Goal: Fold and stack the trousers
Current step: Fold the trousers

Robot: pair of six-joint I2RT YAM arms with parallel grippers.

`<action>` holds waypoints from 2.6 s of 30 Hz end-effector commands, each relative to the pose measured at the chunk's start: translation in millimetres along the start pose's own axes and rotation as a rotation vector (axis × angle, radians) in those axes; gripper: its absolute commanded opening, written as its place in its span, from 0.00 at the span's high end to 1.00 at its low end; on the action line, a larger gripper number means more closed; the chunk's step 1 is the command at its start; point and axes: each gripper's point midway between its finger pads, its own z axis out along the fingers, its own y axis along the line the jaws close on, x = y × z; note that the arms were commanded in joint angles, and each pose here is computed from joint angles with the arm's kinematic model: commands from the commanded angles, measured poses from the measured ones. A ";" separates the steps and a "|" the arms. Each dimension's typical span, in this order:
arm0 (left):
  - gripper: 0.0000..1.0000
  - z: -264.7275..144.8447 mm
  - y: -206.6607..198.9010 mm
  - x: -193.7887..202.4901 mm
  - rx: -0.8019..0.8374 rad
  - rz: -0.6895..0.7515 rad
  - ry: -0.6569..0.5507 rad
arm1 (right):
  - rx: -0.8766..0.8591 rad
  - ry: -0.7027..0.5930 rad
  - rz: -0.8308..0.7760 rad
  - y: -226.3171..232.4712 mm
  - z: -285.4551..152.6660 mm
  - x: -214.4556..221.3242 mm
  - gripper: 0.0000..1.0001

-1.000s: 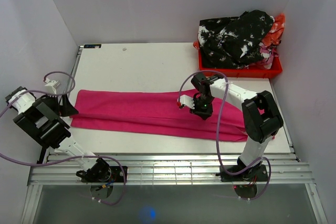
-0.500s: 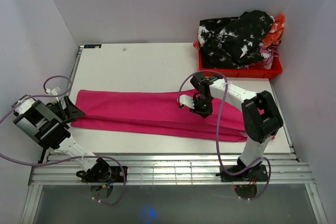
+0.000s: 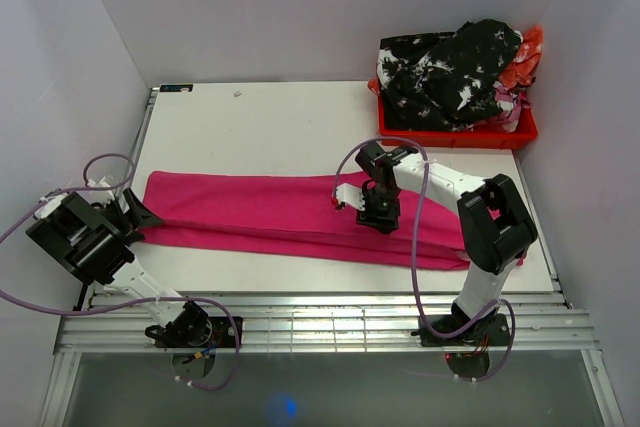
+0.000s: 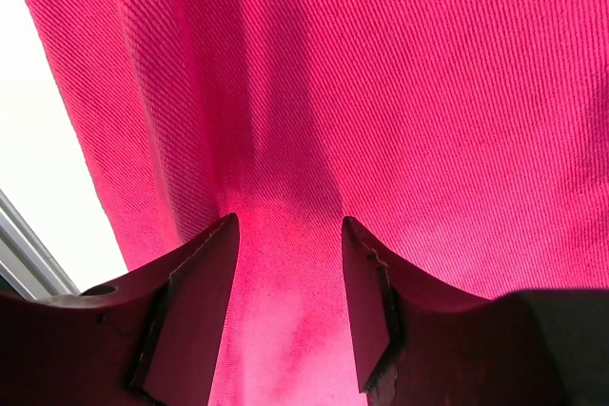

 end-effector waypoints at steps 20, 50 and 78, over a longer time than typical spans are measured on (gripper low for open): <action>0.02 -1.6 24.8 -23.3 -0.136 -0.103 -0.085 | -0.011 -0.056 -0.004 25.0 -15.2 -7.6 0.41; 0.02 0.5 39.7 -20.5 -0.191 -0.210 -0.082 | -0.012 0.013 -0.037 57.9 5.9 16.3 0.92; 0.02 -2.4 53.4 -19.9 -0.261 -0.224 -0.085 | -0.047 0.057 -0.037 88.9 17.2 47.8 0.92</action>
